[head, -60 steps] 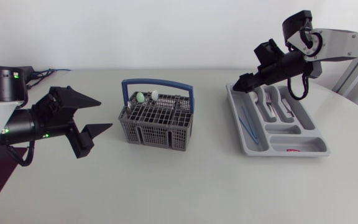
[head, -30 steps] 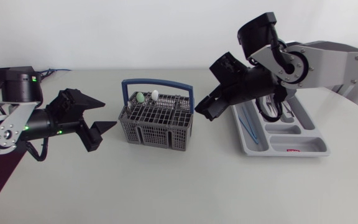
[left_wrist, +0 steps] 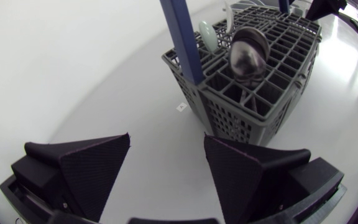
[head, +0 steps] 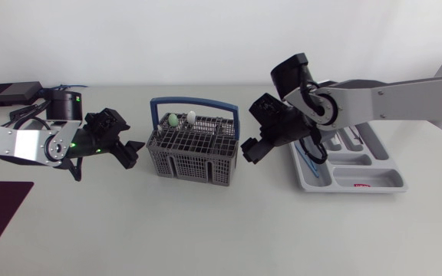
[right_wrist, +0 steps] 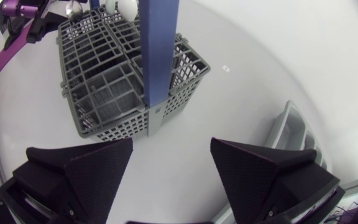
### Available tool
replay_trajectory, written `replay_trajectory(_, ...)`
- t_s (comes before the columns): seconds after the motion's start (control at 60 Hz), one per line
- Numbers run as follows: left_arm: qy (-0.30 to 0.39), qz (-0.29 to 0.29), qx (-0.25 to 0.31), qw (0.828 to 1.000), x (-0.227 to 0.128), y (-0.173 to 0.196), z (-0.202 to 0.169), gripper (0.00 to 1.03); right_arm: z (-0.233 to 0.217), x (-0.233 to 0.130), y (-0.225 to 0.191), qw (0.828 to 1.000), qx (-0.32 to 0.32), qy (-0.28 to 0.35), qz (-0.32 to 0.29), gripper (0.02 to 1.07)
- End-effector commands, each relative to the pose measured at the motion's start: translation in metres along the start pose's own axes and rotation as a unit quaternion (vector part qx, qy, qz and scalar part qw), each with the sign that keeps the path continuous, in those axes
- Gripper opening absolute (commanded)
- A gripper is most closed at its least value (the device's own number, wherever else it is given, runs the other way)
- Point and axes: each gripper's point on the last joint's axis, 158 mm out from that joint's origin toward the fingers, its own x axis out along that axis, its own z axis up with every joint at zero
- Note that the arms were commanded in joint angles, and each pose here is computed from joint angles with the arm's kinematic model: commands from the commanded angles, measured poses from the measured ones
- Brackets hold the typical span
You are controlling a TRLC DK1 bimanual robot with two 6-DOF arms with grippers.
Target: Unload the cutlery basket into the drawer organizer.
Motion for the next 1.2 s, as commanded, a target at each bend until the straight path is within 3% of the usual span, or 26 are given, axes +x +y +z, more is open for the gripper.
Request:
replay_trajectory(0.0,-0.011,0.004,-0.001,1.000,0.010,0.004,0.015,0.98,-0.007,0.013,0.000,1.000,0.015,0.012,-0.001,0.92)
replay_trajectory(0.417,-0.026,-0.037,0.024,0.999,0.005,-0.044,0.036,0.98,0.008,0.014,-0.014,1.000,0.025,-0.004,-0.012,0.92)
replay_trajectory(0.8,-0.031,-0.066,0.045,0.996,-0.012,-0.085,0.041,0.98,-0.004,0.004,-0.038,0.998,0.044,0.002,-0.039,0.92)
replay_trajectory(1.033,-0.030,-0.027,0.032,0.999,-0.028,-0.053,0.032,0.98,0.027,-0.059,-0.039,0.992,0.027,-0.052,-0.113,0.92)
replay_trajectory(1.183,-0.039,-0.024,0.031,0.998,-0.050,-0.052,0.031,0.98,0.046,-0.083,-0.005,0.993,0.027,-0.071,-0.096,0.92)
